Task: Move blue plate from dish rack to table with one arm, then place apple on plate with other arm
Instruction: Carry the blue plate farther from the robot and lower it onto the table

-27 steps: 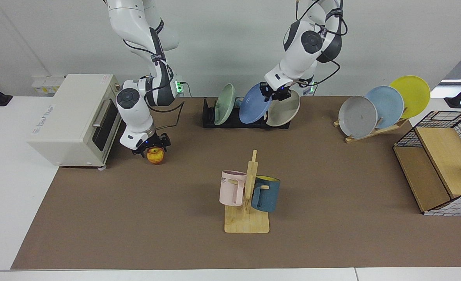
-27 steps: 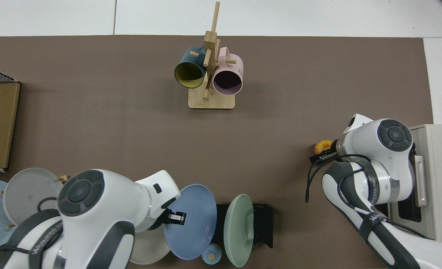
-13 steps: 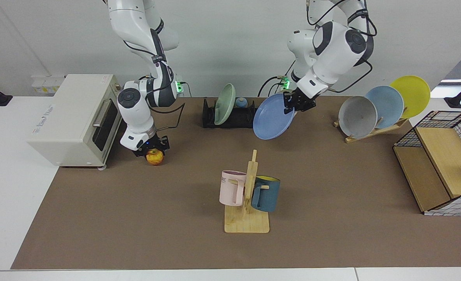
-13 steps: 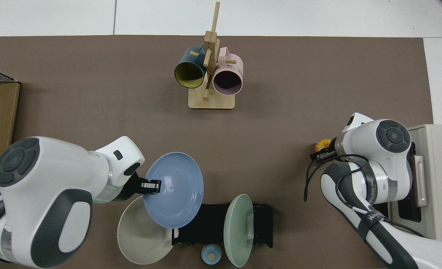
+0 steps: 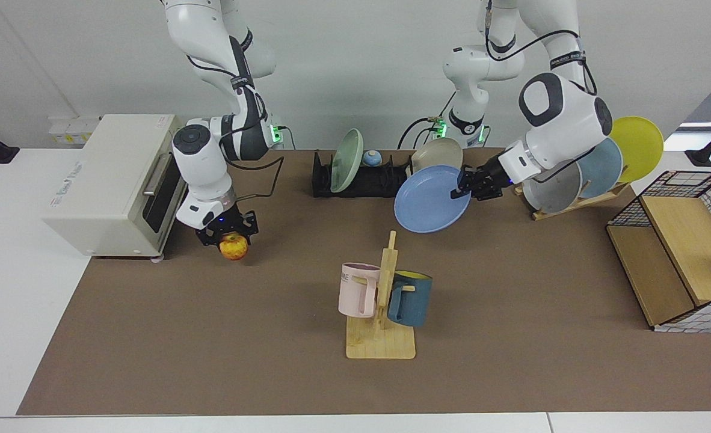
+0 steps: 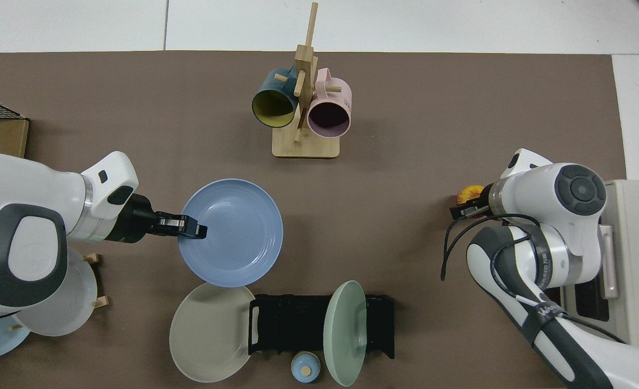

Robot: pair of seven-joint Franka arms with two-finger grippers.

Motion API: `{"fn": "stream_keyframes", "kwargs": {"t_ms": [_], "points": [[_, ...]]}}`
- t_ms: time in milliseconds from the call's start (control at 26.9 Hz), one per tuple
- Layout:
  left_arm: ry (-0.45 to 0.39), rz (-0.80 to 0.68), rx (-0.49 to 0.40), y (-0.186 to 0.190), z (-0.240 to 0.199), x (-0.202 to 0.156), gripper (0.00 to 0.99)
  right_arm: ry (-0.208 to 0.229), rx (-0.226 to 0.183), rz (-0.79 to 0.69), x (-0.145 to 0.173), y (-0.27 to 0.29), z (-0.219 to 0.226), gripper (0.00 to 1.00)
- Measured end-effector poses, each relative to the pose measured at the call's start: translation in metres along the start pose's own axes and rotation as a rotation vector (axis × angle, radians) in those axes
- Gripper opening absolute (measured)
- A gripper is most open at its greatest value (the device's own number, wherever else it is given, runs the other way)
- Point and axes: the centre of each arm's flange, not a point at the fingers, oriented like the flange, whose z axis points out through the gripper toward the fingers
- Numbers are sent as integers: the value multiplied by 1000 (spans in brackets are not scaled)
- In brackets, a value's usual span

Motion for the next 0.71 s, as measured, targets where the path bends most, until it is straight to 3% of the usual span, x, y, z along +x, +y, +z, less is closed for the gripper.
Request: {"fn": "stream_keyframes", "kwargs": {"t_ms": [149, 447, 707], "points": [[15, -2, -64, -24, 16, 12, 132, 23, -5, 5, 5, 4, -13, 714], [23, -42, -90, -60, 55, 29, 132, 55, -17, 44, 9, 28, -33, 714], [39, -21, -71, -54, 90, 41, 132, 35, -18, 74, 21, 49, -67, 714]]}}
